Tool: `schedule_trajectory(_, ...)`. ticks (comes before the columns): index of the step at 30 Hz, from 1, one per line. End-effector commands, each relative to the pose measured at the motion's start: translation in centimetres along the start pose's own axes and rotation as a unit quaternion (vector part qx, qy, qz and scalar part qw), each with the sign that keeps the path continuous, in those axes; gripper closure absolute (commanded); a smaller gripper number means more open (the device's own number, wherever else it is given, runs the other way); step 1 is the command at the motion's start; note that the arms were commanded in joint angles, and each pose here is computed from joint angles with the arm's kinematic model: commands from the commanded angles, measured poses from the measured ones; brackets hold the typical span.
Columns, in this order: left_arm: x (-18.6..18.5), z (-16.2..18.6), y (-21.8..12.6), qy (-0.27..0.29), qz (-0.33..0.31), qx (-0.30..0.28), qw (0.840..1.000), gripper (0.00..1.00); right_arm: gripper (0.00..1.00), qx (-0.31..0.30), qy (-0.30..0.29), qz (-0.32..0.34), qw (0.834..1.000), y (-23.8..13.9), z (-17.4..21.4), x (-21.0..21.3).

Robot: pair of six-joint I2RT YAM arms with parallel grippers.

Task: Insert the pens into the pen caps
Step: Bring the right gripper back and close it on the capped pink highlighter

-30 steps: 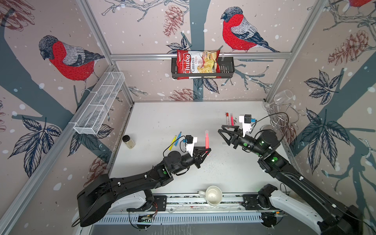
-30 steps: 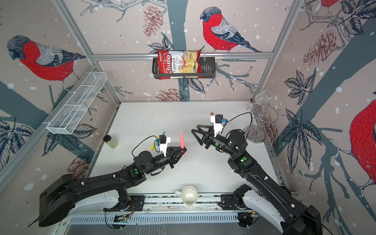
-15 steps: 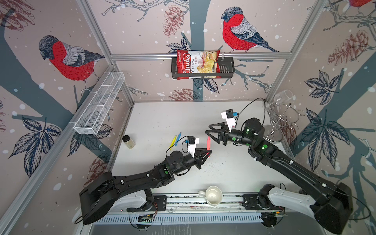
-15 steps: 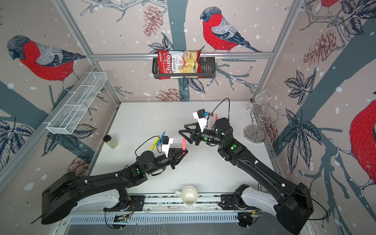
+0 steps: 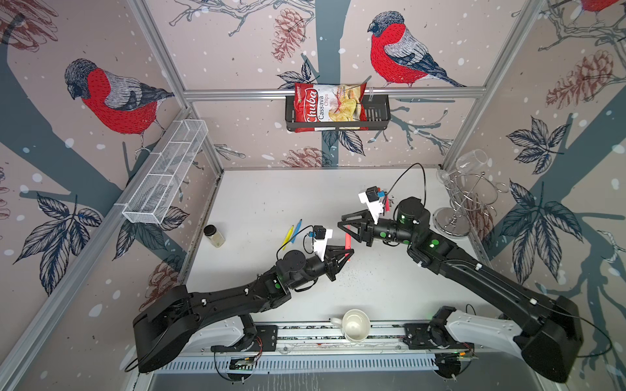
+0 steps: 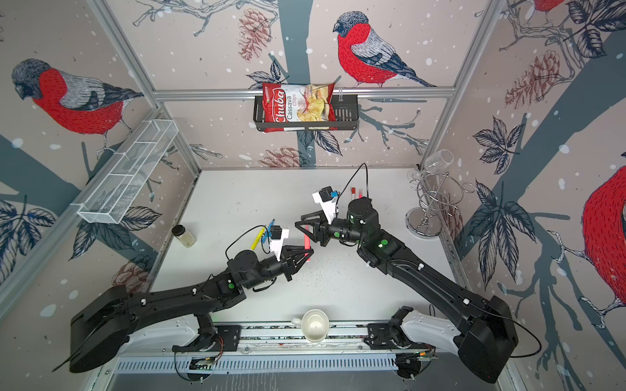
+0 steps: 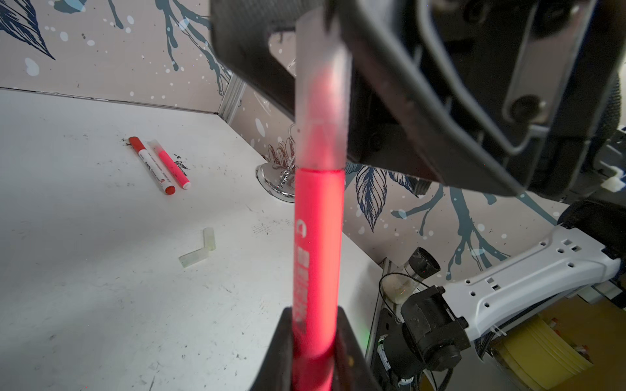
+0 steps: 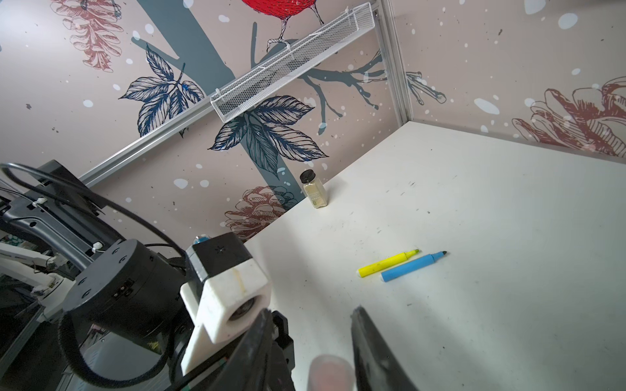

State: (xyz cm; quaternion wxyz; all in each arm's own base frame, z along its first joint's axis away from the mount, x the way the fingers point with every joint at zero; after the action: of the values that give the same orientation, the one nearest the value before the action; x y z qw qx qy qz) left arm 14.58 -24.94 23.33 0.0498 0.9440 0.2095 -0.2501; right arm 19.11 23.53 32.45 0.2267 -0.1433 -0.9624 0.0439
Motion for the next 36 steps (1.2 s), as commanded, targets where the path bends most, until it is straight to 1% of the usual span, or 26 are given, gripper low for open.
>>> schedule_trajectory(1, -0.7, -0.8, 0.0, 0.005, 0.021, -0.018, 1.000, 0.98, 0.69, -0.004, -0.011, 0.002, 1.000, 0.0, -0.1, 0.1)
schedule_trajectory(3, -0.7, -0.8, 0.0, 0.005, 0.021, -0.020, 1.000, 0.98, 0.74, -0.002, -0.009, 0.003, 1.000, 0.0, 0.1, 0.0)
schedule_trajectory(8, -0.9, -1.3, -0.3, 0.008, 0.023, -0.031, 0.999, 0.98, 0.94, 0.006, -0.006, 0.003, 1.000, 0.0, 0.6, 0.0)
schedule_trajectory(9, -1.0, -1.5, -0.4, 0.008, 0.023, -0.034, 0.999, 0.98, 0.97, 0.011, -0.004, 0.004, 1.000, 0.1, 0.8, -0.1)
schedule_trajectory(10, -1.1, -1.7, -0.4, 0.009, 0.023, -0.039, 0.999, 0.98, 0.98, 0.013, -0.002, 0.004, 1.000, 0.1, 1.0, -0.1)
schedule_trajectory(15, -1.4, -2.3, -0.7, 0.010, 0.029, -0.056, 0.998, 0.98, 0.98, 0.036, 0.009, -0.004, 0.999, 0.5, 3.2, -0.3)
schedule_trajectory(19, -1.9, -3.1, -1.1, 0.017, 0.046, -0.076, 0.996, 1.00, 0.98, 0.054, 0.030, -0.002, 0.998, 0.5, 5.2, -0.5)
schedule_trajectory(23, -1.9, -4.2, -1.6, 0.017, 0.055, -0.099, 0.993, 1.00, 0.99, 0.065, 0.047, -0.009, 0.997, 0.5, 7.3, -0.3)
schedule_trajectory(27, -1.7, -5.1, -2.0, 0.016, 0.062, -0.113, 0.992, 1.00, 1.00, 0.079, 0.059, -0.001, 0.995, 0.7, 8.8, -0.4)
schedule_trajectory(33, -1.5, -6.6, -2.6, 0.024, 0.056, -0.131, 0.990, 1.00, 1.00, 0.096, 0.081, -0.002, 0.992, 1.4, 11.3, -0.3)
schedule_trajectory(36, -1.4, -6.8, -2.6, 0.031, 0.047, -0.128, 0.990, 1.00, 1.00, 0.097, 0.082, 0.002, 0.992, 1.5, 11.6, -0.2)
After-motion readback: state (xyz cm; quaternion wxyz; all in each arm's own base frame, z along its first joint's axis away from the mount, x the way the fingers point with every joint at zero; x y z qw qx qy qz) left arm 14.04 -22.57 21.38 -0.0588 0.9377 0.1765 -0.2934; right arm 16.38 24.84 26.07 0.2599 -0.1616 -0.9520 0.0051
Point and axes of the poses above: each gripper's point midway between its finger pads, its own y axis out along the fingers, its own x axis along the line the jaws close on, z = x × y, the point moved 9 cm from there along -y, back along the fingers, and after that the axes turned 2 degrees about y, right-handed, at the moved point
